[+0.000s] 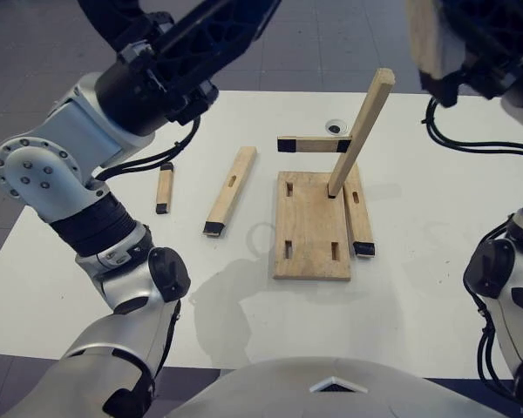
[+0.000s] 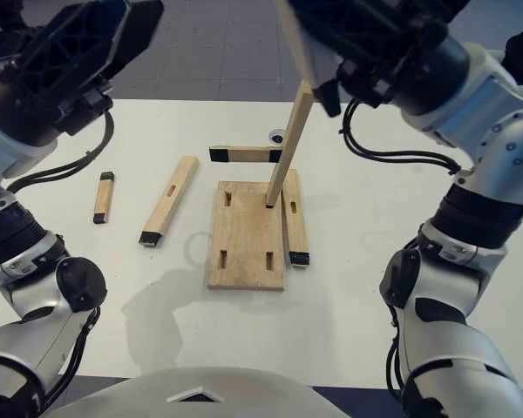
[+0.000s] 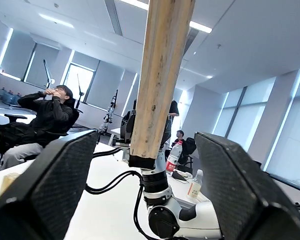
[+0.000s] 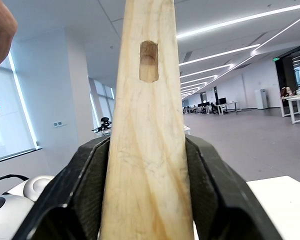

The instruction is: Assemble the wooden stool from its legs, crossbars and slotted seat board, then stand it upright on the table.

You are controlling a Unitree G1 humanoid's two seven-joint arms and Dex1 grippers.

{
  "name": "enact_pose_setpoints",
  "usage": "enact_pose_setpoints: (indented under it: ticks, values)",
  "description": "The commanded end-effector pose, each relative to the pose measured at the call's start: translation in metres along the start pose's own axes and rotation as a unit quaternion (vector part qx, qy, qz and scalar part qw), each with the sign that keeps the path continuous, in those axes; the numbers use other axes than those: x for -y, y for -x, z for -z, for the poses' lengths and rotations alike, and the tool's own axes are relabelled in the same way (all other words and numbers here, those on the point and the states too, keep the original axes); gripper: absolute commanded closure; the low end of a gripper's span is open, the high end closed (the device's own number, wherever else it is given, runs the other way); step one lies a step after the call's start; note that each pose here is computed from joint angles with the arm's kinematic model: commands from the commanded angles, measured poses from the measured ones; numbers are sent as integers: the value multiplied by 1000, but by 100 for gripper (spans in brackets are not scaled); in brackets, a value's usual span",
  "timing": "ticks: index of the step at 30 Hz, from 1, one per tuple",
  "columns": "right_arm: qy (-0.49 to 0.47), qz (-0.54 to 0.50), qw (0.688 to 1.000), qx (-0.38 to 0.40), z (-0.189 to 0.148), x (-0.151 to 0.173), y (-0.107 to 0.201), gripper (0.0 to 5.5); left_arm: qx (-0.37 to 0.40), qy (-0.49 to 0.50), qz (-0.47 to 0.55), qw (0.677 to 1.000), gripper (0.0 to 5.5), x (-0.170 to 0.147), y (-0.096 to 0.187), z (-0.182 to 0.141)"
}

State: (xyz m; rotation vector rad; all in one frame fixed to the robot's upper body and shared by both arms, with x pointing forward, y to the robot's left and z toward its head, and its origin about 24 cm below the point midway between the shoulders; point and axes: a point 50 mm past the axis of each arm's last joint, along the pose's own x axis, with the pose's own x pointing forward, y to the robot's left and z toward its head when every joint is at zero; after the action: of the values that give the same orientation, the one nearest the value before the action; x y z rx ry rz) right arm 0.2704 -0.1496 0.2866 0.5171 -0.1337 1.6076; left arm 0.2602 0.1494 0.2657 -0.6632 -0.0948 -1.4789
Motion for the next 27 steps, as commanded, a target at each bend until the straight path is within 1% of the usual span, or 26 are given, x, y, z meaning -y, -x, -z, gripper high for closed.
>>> enact_pose_setpoints:
  ticks: [1,5,11,16,23,27]
  values:
    - [-2,-11,1000,-21,12,1,-9,343,-15,-5,7,1000,191,2,-7,-1]
    - [-6,-13,999,-30,21,2,-16,343,-22,-9,3,1000,191,1,-13,0]
    - [-15,0,996,-83,46,7,-21,343,-28,-1,14,999,191,1,-30,6]
    - [-8,-2,994,-108,55,12,-24,344,-51,13,-8,999,191,-3,-33,16]
    - [-1,2,993,-122,54,14,-21,346,-83,4,-47,995,305,-6,-19,17]
    - [0,4,992,-130,54,13,-19,346,-100,-4,-64,993,321,-8,-12,15]
